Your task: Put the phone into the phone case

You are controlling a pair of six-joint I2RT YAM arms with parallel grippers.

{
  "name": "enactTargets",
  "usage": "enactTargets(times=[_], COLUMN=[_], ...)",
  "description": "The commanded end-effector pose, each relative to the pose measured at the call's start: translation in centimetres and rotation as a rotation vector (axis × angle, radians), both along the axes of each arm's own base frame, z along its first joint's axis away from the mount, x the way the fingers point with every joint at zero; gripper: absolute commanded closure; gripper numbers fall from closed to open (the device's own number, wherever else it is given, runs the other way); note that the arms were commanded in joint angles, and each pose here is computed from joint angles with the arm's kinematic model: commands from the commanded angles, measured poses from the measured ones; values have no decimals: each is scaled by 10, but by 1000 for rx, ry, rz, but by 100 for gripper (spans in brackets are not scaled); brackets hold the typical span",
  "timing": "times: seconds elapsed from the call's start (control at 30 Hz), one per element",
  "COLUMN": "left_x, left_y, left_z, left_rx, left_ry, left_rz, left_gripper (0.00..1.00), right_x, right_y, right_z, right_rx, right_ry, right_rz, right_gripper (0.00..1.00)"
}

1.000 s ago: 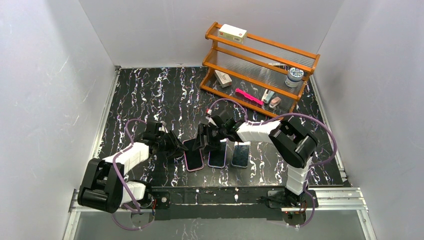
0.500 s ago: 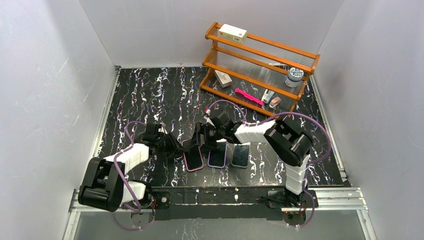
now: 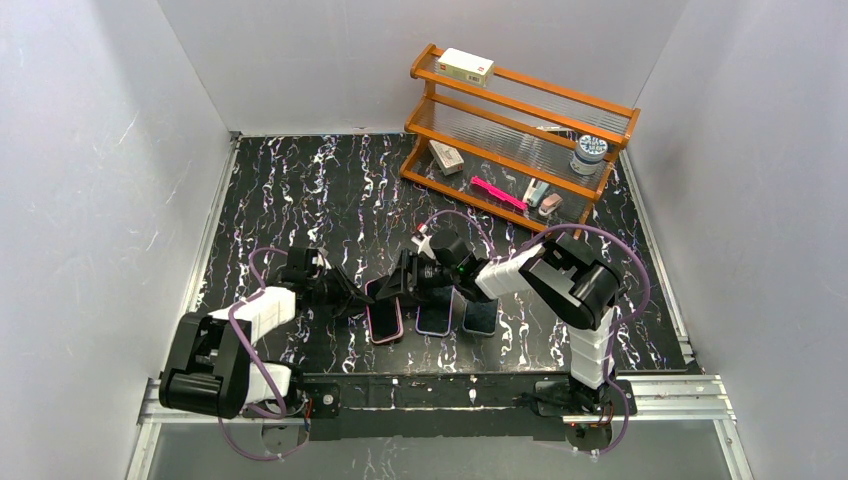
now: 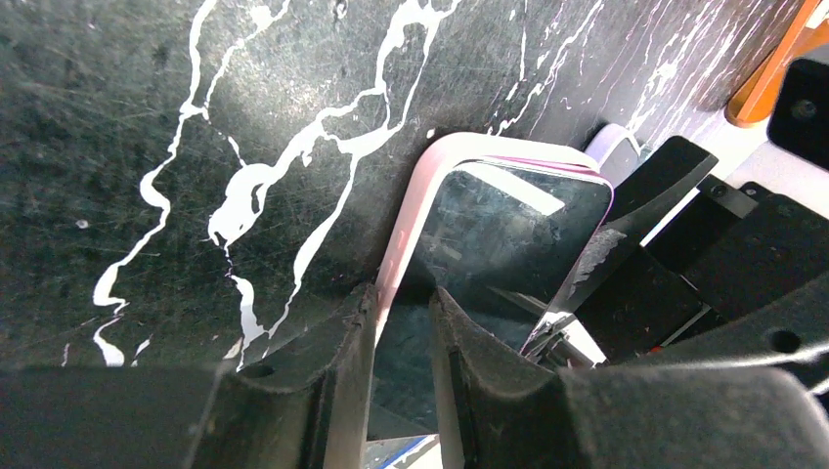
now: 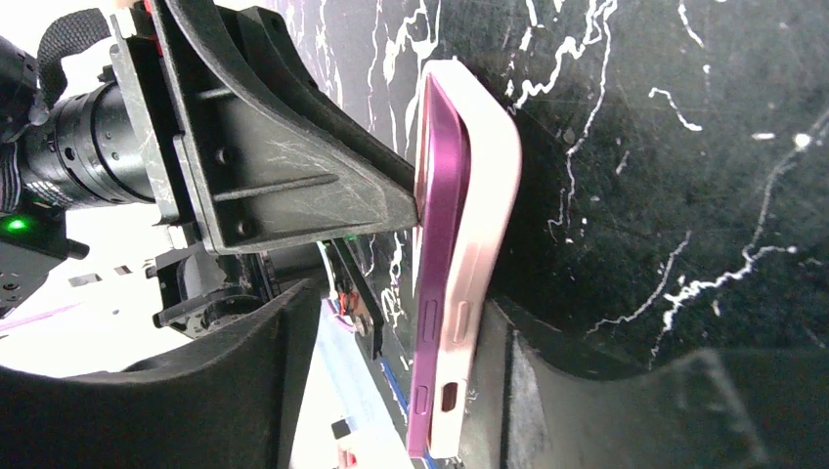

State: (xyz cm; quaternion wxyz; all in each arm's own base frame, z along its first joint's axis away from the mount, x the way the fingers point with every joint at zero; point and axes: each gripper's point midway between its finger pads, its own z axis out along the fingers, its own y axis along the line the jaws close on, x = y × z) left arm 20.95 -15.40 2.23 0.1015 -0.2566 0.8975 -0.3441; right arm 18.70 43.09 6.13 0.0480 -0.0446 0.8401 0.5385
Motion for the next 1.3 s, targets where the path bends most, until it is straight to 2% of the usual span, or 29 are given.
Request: enactTargets(times=[0.0,0.3,0.37,0.43,0.5,0.53,0.67,0.77,0.8,0.93,1.0,1.13,1.27], left_x=[-26,-29,-28,-28,-28,-29,-31,-30,-29,-29,-26,-12,-1], left_y=[5,8,8,7,8,9,8,8,8,6,5,5,-8], left_z=[-15,-17,-17,-16,-17,-18,-19,-17,-17,-12,-3,31,76], left_rx=[35,51,51,48,52,56,46,44,47,31,22,14,-66], left_ry=[100,101,98,97,94,95,96,90,90,82,53,-41,-178], left_rz=[-12,-16,-17,-21,-21,-17,-7,-8,-8,-4,-9,-47,-140], left_gripper=[76,74,74,74,73,73,73,73,73,72,69,56,45], right_x=[-8,-8,-6,-4,-1,0,0,1,0,1,4,7,10], right_y=[11,10,10,9,8,7,8,10,10,10,8,-3,-20], right_z=[39,37,33,26,19,15,14,15,13,15,21,36,61], right_rx=[161,174,151,109,57,31,13,13,4,-5,5,12,59], right_ry=[-44,-42,-42,-45,-44,-42,-40,-36,-28,-35,-47,-85,-125], right_rz=[52,47,39,35,20,17,27,28,33,43,37,41,35], right_gripper=[42,81,91,96,95,91,62,57,59,87,96,99,99])
